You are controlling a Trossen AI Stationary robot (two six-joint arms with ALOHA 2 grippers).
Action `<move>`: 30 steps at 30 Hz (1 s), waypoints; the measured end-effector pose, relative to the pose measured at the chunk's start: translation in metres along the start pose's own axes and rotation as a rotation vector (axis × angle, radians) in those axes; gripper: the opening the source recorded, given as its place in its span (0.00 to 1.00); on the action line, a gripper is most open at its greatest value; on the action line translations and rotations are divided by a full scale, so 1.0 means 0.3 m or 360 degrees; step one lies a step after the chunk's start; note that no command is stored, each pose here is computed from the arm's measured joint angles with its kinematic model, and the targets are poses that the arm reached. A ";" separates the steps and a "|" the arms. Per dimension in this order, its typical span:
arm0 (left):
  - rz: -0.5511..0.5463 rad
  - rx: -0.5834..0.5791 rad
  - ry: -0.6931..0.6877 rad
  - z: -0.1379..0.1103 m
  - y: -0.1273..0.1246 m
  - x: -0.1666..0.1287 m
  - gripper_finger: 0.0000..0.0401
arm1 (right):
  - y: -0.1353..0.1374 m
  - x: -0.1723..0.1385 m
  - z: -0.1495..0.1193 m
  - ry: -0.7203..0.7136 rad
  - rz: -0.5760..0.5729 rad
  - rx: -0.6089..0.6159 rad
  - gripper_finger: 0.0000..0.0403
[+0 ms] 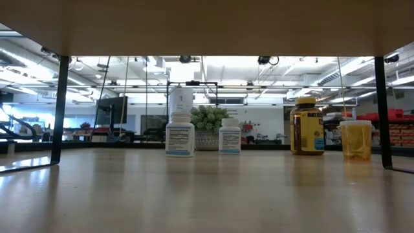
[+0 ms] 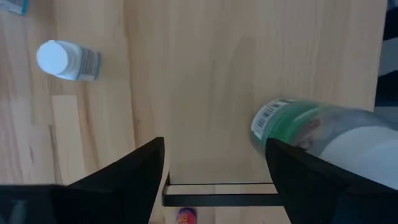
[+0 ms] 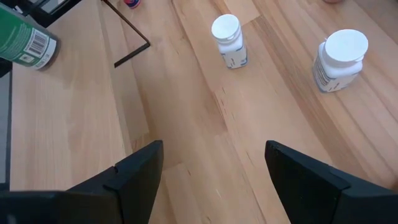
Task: Pick and place medicine bottles onto shelf by color
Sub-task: Put the green pill bottle on the shelf
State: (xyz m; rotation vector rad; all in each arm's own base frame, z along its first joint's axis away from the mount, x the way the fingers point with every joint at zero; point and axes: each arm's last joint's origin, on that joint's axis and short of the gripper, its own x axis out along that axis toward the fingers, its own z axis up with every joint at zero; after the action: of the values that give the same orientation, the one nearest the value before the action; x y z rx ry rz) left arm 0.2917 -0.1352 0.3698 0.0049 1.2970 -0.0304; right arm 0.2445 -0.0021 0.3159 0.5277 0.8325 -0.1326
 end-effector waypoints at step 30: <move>-0.0207 -0.0018 -0.0054 -0.006 -0.072 -0.010 0.71 | 0.000 0.000 0.000 -0.0007 -0.0013 -0.0043 0.72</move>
State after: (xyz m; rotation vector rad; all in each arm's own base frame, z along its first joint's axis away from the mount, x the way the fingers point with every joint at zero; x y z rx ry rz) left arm 0.2887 -0.1568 0.3727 -0.0895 1.2617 -0.1338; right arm 0.2445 -0.0023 0.3159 0.4987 0.8308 -0.1298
